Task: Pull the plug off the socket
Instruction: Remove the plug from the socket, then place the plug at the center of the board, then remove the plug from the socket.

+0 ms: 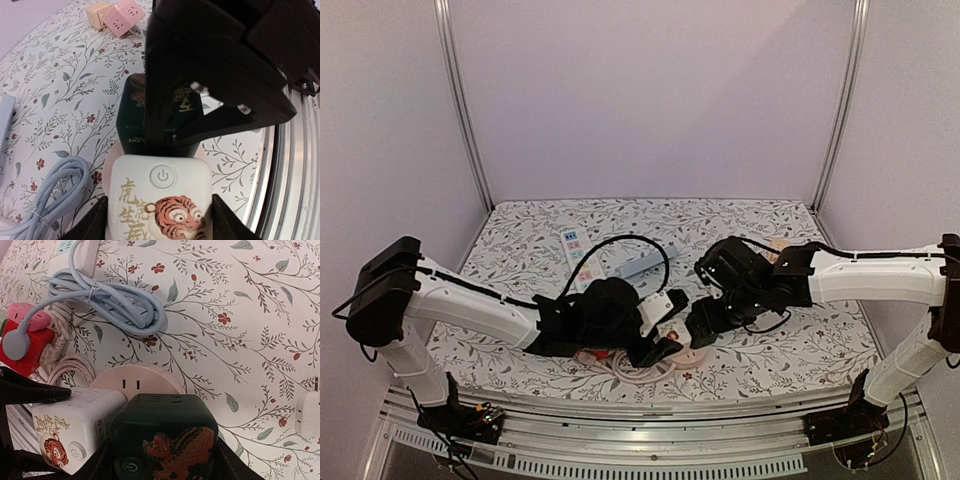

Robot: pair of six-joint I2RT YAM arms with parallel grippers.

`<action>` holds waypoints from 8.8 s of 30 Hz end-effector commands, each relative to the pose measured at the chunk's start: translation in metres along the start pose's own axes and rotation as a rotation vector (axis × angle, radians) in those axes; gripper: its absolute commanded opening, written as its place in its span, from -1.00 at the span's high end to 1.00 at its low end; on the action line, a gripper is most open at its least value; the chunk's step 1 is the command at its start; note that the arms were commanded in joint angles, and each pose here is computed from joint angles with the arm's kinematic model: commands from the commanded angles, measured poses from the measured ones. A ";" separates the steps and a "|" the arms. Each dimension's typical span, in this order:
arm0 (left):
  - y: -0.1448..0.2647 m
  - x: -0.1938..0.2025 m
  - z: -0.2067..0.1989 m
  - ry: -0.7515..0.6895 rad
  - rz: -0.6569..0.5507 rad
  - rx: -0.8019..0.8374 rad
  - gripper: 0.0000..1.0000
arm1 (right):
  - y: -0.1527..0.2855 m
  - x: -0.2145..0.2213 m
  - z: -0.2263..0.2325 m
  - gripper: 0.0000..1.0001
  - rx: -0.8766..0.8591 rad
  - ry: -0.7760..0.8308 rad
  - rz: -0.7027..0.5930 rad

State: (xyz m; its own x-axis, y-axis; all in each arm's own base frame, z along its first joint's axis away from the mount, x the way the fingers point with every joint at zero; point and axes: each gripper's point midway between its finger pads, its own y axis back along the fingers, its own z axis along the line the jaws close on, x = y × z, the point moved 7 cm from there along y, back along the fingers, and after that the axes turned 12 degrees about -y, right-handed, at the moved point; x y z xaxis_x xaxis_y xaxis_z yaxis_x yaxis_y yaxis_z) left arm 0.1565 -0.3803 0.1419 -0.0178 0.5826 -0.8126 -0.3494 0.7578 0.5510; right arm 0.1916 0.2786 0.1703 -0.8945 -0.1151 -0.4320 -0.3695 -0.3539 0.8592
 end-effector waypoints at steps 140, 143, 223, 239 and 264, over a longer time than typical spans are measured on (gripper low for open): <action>0.025 -0.032 -0.018 0.239 -0.045 0.159 -0.48 | 0.070 -0.039 -0.128 1.00 0.393 -0.357 -0.213; 0.030 -0.040 -0.016 0.265 -0.078 0.158 -0.55 | 0.064 -0.052 -0.138 1.00 0.392 -0.391 -0.218; 0.105 0.013 0.072 0.840 -0.009 -0.215 -0.78 | 0.081 -0.022 -0.061 -0.88 0.151 -0.324 -0.119; 0.106 0.020 0.069 0.868 0.003 -0.210 -0.78 | 0.025 0.007 0.036 -0.88 0.189 -0.185 0.010; 0.113 0.026 0.068 0.872 0.013 -0.222 -0.78 | -0.042 0.041 0.065 -0.30 0.303 -0.081 0.166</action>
State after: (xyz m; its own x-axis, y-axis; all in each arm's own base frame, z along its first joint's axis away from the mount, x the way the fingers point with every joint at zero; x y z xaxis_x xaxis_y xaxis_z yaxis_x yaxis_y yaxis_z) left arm 0.1791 -0.2677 0.2005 -0.6867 0.0943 -0.7208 -0.5089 0.6457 0.5693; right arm 0.1556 0.3400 0.1432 -0.9556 -0.0445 -0.2912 -0.2890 -0.0495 0.9560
